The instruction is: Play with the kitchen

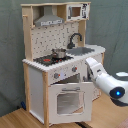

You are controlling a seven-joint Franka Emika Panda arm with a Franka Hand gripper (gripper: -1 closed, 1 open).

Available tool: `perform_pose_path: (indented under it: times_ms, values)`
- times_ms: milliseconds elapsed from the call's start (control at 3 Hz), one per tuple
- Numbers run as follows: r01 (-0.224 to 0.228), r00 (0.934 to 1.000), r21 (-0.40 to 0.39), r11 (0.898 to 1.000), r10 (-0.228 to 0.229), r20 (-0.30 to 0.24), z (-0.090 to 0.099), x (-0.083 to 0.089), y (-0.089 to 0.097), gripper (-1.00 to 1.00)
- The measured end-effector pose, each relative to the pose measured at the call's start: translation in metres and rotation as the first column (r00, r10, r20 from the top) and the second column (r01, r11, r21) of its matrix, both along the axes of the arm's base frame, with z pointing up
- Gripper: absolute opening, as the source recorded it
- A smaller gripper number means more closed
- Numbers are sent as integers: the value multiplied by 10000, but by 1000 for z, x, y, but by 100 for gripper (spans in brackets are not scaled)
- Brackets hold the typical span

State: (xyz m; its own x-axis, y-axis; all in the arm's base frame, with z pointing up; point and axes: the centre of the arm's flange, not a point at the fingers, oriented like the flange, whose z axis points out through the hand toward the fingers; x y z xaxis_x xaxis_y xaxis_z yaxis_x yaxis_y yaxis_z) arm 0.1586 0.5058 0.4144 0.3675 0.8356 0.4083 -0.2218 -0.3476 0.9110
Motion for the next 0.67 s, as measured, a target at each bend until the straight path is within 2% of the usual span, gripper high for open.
perform_pose_path:
  times_ms: [667]
  values:
    - [448, 9961, -1097, 9930, -527, -704, 44, 10, -24, 100]
